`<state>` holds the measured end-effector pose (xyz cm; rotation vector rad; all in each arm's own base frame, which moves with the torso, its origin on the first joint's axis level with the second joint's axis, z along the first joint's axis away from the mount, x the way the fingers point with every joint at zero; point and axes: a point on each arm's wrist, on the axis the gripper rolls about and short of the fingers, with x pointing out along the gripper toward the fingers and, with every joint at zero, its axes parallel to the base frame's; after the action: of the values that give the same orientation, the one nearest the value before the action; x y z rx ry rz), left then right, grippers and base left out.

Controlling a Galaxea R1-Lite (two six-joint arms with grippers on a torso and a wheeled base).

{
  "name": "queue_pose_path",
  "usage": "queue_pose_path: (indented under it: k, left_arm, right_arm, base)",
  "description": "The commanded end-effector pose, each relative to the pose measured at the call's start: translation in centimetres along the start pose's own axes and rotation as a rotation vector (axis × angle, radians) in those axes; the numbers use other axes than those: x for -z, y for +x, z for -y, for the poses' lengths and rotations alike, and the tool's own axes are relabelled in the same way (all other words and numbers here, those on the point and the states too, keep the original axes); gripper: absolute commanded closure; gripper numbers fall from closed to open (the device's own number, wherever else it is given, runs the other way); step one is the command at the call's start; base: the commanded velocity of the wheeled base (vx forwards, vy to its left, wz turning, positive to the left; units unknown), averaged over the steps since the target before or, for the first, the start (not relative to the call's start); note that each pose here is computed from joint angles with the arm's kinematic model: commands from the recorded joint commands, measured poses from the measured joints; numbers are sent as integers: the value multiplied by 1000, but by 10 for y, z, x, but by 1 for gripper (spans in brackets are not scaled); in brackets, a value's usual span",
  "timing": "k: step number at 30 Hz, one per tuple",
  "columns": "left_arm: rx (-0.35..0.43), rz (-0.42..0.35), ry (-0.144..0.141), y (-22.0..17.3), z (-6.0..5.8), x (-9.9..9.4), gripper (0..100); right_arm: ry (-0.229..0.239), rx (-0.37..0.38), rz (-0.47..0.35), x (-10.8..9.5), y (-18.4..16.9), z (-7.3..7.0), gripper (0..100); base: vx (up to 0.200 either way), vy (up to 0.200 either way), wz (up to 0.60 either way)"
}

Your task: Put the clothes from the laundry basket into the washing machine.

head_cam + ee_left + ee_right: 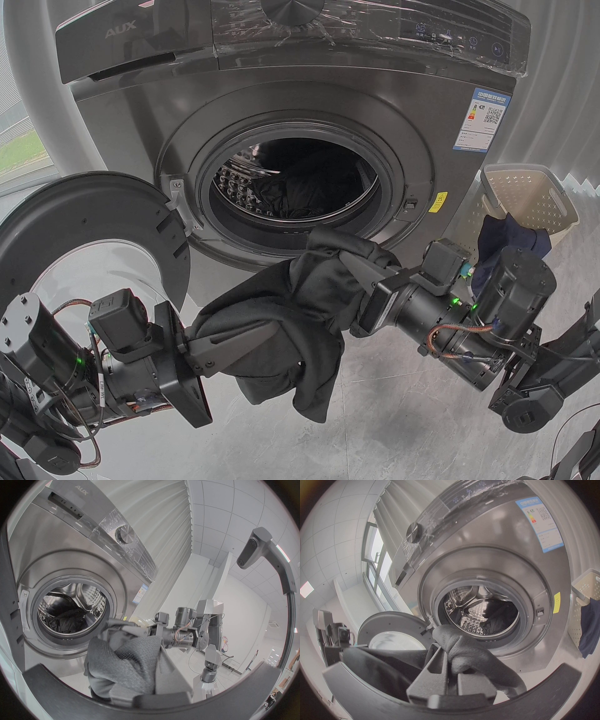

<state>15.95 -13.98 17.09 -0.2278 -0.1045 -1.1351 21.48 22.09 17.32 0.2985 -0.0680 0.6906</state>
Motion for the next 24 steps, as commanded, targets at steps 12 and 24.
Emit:
queue_pose_path:
  k: [12,24]
  left_arm:
    - [-42,93,-12,15,-8,-18,100]
    - [-151,125,-15,29,-19,-17,100]
  right_arm:
    - [-37,11,-181,38,-31,5,0]
    - [-100,36,-157,38,-40,17,0]
  base:
    - [0,0,0]
    - [0,0,0]
